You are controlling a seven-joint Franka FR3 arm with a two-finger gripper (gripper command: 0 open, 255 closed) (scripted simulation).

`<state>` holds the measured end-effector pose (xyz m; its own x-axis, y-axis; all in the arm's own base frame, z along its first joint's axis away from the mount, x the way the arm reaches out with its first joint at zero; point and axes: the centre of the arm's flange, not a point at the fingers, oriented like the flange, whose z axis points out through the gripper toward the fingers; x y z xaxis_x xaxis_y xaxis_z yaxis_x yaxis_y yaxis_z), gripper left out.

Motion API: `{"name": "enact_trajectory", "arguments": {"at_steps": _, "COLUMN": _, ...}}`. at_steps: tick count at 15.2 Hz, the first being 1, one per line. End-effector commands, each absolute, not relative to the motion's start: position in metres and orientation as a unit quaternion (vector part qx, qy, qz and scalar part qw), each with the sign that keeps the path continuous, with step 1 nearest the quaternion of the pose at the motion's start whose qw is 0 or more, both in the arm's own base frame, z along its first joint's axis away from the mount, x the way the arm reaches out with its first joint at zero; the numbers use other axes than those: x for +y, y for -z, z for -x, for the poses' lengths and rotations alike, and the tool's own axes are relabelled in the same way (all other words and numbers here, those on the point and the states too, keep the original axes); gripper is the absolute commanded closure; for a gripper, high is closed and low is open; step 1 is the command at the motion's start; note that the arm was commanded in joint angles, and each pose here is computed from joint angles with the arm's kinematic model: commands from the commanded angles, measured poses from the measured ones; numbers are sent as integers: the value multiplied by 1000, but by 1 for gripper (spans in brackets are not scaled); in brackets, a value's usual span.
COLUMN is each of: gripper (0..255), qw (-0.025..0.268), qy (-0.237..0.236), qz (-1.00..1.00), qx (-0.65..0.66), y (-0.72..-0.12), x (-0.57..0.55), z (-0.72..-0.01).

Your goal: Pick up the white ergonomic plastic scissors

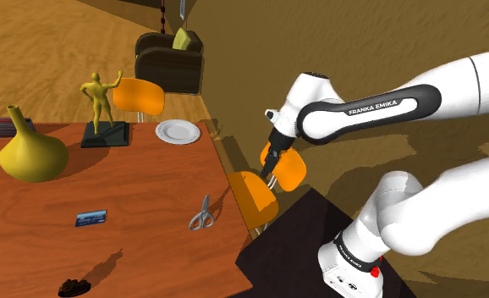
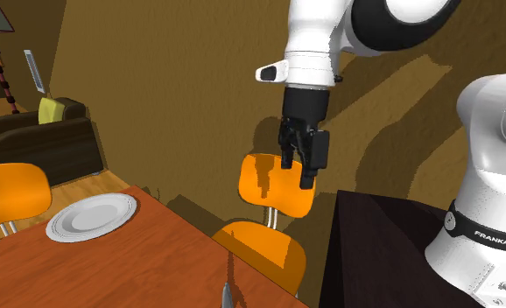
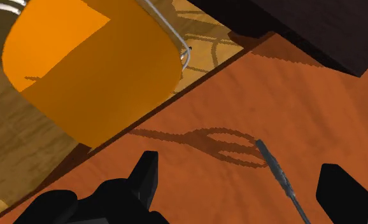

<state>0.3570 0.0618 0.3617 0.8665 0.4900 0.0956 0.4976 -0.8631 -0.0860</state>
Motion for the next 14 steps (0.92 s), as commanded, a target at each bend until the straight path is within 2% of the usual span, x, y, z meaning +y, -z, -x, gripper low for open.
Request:
{"name": "enact_trajectory", "arguments": {"at_steps": 1, "gripper": 0, "qw": 59, "qy": 51, "qz": 953, "qx": -292, "y": -342, "x": 75, "z": -363}}
{"name": "enact_trajectory", "arguments": {"at_steps": 14, "gripper": 0, "qw": 96, "qy": 137, "qz": 850, "qx": -500, "y": -216, "x": 166, "z": -395}}
